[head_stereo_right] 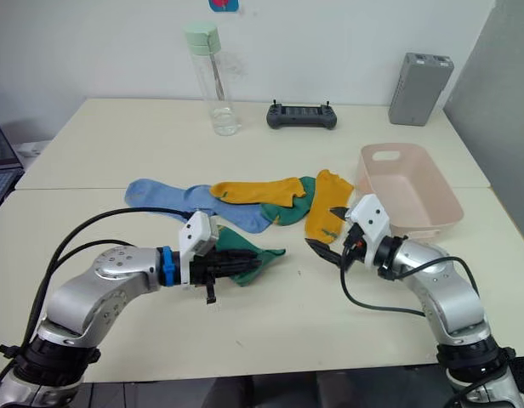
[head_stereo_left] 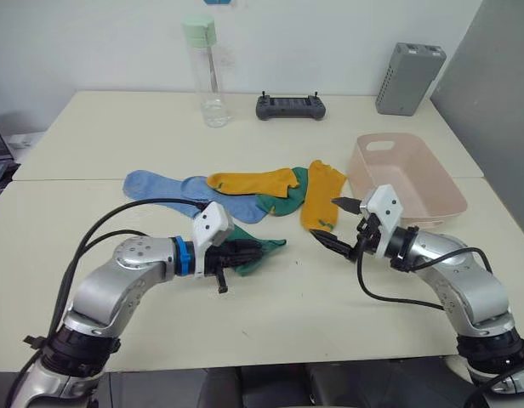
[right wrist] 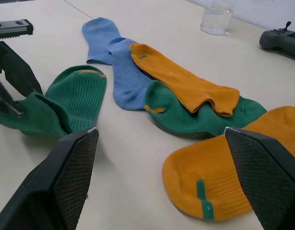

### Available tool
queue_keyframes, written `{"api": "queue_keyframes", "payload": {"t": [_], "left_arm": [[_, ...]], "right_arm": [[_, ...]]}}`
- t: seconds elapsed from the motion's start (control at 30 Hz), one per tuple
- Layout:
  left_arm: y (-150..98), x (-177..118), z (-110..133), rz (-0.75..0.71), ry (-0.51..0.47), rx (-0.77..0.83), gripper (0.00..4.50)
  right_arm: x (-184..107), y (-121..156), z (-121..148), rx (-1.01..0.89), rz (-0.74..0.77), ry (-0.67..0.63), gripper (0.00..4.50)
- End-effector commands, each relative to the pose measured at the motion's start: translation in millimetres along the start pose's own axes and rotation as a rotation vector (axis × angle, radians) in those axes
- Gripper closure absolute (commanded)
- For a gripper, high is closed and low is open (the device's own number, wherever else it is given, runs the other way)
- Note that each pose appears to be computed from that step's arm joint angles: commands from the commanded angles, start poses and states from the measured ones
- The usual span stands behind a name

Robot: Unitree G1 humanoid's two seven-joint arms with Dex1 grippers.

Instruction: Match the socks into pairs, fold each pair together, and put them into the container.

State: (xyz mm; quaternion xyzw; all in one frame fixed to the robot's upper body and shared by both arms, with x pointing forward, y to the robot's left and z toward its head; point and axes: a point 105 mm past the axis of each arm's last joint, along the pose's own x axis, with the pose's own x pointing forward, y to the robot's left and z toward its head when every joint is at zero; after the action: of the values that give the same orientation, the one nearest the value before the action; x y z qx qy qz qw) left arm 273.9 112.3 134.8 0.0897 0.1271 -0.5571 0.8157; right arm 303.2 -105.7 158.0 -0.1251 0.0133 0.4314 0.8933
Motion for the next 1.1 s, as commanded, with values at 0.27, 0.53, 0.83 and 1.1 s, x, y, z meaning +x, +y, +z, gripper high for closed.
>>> {"api": "queue_keyframes", "payload": {"t": [0.27,0.53,0.83,1.1], "left_arm": [[40,-59,40,0.178,-0.111,-0.057,0.02],[96,-89,15,0.504,-0.017,0.04,0.02],[118,-84,-33,0.615,0.148,0.083,0.02],[115,-73,-44,0.573,0.158,0.069,0.61]], "right_arm": [[-1,13,6,0.005,0.056,-0.03,0.0],[9,31,4,0.026,0.135,-0.036,0.0],[27,65,-24,0.045,0.301,0.071,0.0],[40,70,-35,0.081,0.328,0.09,1.3]]}}
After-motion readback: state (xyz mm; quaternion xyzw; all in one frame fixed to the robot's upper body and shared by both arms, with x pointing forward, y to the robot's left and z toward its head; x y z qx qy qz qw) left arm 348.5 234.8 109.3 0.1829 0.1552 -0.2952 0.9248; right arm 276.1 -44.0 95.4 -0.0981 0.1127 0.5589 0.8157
